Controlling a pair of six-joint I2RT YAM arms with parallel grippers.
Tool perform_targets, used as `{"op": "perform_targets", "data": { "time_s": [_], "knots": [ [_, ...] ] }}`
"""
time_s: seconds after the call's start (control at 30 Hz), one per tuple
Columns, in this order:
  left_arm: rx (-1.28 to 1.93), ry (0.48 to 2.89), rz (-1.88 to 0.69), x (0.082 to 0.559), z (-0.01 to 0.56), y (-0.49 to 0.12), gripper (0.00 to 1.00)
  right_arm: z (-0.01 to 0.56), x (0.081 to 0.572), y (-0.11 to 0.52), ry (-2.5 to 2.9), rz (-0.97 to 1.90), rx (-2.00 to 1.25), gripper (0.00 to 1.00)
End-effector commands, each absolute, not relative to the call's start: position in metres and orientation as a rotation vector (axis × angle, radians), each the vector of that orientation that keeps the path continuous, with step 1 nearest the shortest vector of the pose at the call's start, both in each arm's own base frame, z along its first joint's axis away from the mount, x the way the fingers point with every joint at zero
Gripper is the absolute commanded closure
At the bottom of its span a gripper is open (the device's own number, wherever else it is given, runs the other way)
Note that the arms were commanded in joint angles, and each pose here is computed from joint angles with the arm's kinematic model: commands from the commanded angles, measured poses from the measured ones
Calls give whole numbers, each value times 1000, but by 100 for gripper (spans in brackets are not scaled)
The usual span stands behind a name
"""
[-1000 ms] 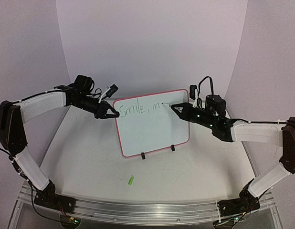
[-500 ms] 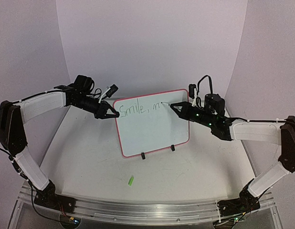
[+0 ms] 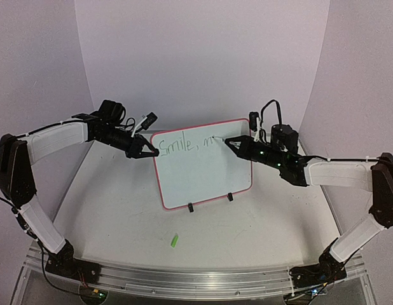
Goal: Write a sentence on the whiteboard
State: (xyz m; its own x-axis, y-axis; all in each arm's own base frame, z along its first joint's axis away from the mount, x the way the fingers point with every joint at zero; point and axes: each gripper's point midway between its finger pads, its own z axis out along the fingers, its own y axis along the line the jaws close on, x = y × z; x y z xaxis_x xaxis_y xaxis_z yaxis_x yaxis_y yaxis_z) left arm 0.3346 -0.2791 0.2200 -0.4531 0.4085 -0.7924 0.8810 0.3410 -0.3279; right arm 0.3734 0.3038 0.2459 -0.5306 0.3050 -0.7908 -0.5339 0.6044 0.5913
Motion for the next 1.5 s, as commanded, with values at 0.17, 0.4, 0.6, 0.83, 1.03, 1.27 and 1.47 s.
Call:
{"op": "perform_targets", "data": {
  "time_s": [0.17,0.4,0.6,0.83,1.03,1.27,1.47],
  "knots": [
    [1154,2005,-825,352,214,-266,100,235,370,297,1872,1052,-175,100],
    [1155,2004,-827,352,214,-267,100,240,373,291,1859,1018,-148,100],
    [1154,2007,-827,352,214,-267,100,257,377,290,1818,1012,-144,100],
    [1155,2008,-828,352,213,-267,100,268,381,291,1791,1006,-145,100],
    [1155,2008,-829,352,213,-267,100,278,382,290,1765,999,-141,100],
    [1155,2009,-828,352,213,-267,100,277,384,292,1768,1000,-145,100],
    [1155,2008,-826,352,213,-267,100,265,382,290,1794,996,-137,100]
  ]
}}
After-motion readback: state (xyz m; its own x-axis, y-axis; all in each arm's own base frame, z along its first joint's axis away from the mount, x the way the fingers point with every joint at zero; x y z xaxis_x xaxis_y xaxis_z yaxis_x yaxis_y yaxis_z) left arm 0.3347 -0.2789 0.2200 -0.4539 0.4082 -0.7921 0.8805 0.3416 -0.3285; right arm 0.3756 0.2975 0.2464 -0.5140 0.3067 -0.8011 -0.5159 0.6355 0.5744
